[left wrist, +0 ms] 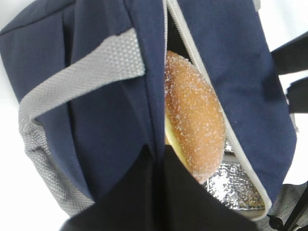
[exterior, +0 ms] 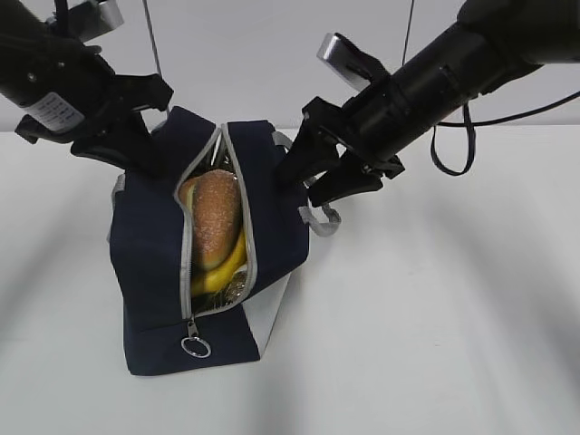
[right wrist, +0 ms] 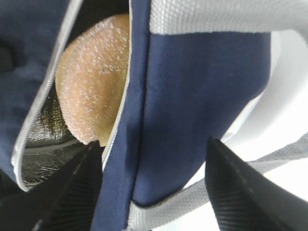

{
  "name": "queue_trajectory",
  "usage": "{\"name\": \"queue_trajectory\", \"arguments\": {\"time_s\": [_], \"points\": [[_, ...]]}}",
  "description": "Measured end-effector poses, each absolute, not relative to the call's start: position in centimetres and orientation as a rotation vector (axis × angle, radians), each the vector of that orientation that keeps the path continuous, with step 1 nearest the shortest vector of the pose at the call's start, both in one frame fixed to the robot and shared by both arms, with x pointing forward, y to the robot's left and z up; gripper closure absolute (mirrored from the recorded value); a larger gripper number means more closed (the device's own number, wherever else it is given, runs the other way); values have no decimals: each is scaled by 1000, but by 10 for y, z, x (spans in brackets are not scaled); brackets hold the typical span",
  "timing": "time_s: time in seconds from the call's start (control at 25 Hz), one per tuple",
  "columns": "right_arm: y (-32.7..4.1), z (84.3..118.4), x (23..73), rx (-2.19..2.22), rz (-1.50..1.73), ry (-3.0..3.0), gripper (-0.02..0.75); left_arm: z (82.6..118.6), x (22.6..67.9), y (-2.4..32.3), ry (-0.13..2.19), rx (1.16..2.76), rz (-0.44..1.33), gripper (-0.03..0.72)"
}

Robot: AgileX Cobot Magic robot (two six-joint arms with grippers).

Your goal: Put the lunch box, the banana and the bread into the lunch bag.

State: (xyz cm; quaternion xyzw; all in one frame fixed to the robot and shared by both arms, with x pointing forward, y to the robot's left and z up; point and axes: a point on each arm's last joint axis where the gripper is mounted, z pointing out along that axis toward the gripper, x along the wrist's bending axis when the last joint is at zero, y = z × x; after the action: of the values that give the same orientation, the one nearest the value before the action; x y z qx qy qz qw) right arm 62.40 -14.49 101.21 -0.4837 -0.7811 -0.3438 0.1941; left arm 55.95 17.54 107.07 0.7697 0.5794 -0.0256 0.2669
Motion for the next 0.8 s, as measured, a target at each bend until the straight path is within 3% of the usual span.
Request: {"name": "queue_trajectory", "arguments": {"time_s": [0.28,0.56,0.64,0.8], "points": [[-137,995,629,-1377,-955,-2144,296,1071,560,175,1564,2077,-69,691],[-137,995,631,-1390,-966,-2144,687,1071,559,175,1564,2072,-75,691],[-137,995,630,-1388,-970,-2130,734,1071,559,174,1565,2060,-89,691],[-135,1001,628,-1360,-973,-2106,741,1074,558,167,1551,2003,-153,691]]}}
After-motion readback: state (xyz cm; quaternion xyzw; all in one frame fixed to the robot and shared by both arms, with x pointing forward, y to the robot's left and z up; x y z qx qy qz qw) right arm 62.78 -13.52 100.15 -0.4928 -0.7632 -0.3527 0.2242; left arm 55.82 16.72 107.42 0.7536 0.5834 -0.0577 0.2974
